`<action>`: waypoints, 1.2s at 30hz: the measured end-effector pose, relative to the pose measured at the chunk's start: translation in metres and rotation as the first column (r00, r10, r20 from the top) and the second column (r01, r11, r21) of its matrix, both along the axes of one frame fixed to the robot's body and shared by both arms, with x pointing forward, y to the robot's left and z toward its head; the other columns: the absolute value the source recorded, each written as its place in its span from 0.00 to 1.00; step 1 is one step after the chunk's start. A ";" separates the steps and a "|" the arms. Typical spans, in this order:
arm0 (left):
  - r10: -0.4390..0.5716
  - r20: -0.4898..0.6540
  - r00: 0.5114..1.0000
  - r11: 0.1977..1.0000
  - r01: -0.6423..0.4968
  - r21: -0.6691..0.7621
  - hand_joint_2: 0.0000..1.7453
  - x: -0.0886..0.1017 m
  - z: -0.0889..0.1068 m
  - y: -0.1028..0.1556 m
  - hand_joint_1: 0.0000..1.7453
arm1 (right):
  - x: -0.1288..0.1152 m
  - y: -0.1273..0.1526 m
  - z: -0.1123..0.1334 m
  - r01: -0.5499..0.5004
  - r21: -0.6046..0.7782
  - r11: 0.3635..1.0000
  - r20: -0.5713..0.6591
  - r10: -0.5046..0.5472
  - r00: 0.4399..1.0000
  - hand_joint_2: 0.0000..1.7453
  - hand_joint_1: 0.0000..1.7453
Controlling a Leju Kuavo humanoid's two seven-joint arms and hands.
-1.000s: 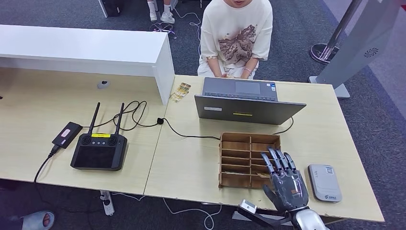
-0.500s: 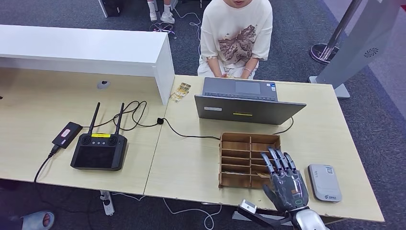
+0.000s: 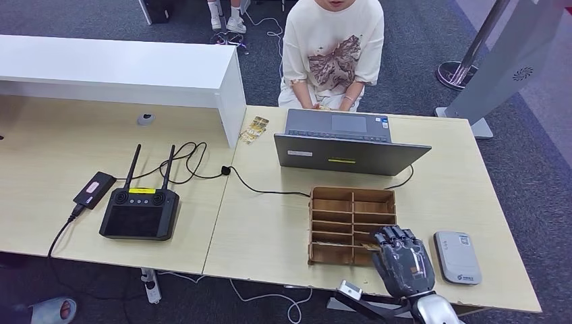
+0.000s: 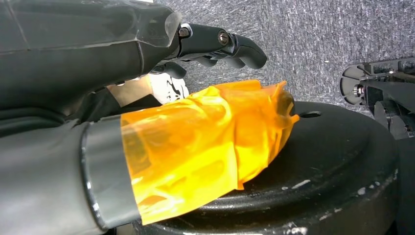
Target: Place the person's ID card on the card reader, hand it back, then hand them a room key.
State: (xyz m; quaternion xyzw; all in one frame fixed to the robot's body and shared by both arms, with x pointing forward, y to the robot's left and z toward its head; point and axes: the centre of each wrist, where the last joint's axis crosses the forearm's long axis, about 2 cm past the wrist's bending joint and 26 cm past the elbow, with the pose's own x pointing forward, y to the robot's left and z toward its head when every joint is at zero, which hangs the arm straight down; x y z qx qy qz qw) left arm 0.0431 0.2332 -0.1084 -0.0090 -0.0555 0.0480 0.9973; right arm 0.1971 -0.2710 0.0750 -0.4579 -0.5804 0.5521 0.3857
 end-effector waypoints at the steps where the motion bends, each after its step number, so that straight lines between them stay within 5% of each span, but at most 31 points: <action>1: 0.000 0.000 1.000 1.000 0.000 0.000 0.00 0.000 0.000 0.000 0.00 | 0.000 0.000 0.000 0.002 0.001 1.000 -0.002 -0.002 1.000 1.00 0.91; 36: 0.000 0.003 1.000 1.000 0.000 0.001 0.00 0.000 0.000 0.000 0.00 | -0.002 -0.002 0.009 0.015 0.065 0.998 -0.006 -0.015 1.000 1.00 0.98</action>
